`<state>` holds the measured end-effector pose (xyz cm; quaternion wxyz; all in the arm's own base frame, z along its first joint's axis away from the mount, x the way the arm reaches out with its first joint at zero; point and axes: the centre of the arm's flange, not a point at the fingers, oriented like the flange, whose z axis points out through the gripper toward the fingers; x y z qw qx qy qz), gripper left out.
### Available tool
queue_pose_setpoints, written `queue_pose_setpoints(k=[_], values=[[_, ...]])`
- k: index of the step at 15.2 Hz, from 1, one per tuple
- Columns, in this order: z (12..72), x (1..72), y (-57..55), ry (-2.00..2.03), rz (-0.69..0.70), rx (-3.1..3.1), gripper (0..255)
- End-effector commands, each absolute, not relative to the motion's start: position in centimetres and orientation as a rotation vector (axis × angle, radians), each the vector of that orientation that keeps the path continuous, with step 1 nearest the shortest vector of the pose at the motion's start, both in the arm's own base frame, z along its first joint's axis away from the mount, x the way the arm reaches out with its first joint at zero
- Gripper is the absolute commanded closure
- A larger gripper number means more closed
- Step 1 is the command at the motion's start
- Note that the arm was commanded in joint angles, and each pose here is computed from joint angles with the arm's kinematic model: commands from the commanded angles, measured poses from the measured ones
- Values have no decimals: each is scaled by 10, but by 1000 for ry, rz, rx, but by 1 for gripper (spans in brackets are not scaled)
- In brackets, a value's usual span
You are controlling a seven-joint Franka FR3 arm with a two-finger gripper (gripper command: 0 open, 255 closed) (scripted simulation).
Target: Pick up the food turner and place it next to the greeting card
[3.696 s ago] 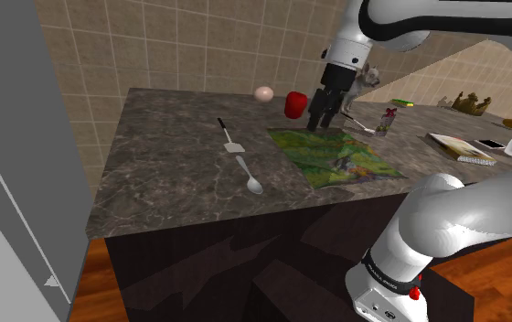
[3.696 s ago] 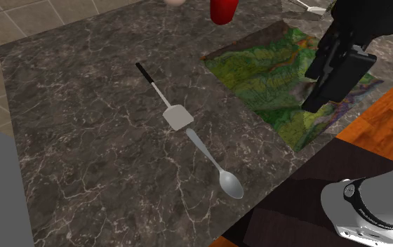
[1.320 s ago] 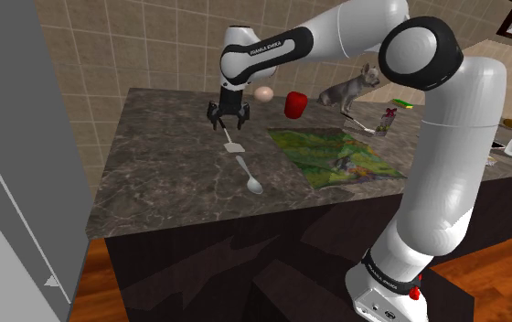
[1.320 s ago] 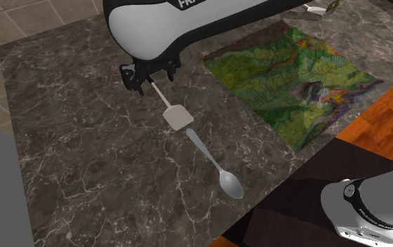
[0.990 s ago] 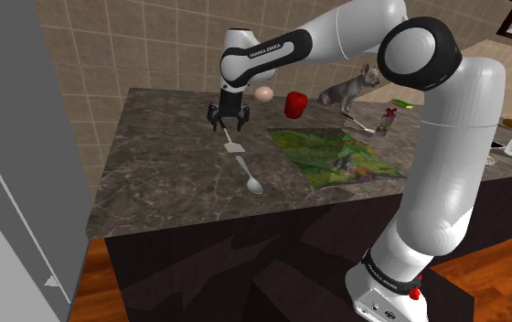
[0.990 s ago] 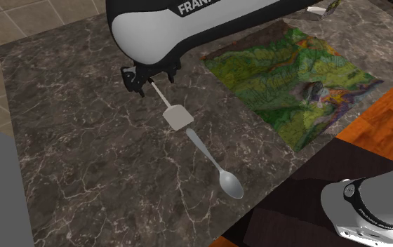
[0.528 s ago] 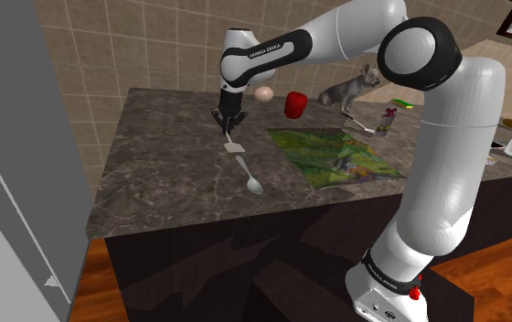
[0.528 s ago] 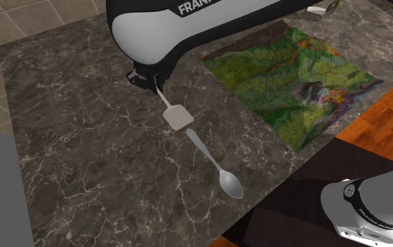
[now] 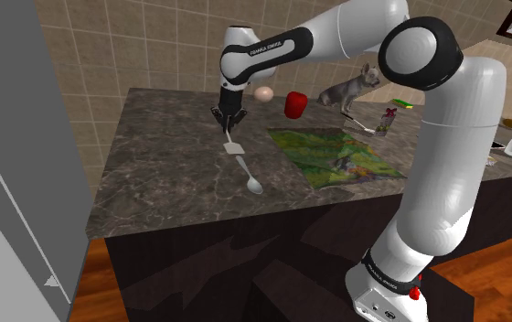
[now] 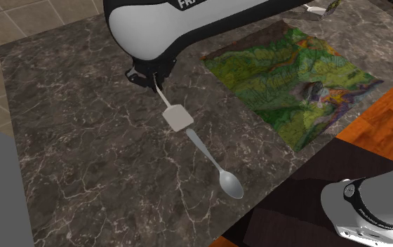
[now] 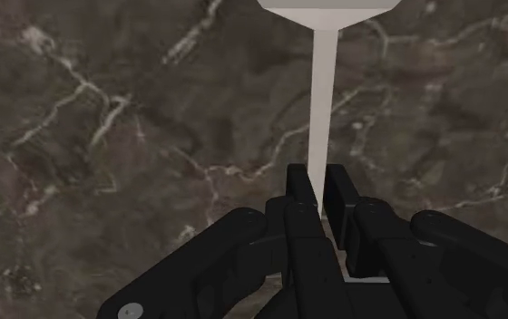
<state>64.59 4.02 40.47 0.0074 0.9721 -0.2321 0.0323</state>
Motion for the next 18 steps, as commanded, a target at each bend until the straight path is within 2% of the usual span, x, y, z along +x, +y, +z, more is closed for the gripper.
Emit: queue_pose_setpoints(k=[1,18], values=[[414,645,40,-726,101,3040,255],[503,645,40,-726,101,3040,255]])
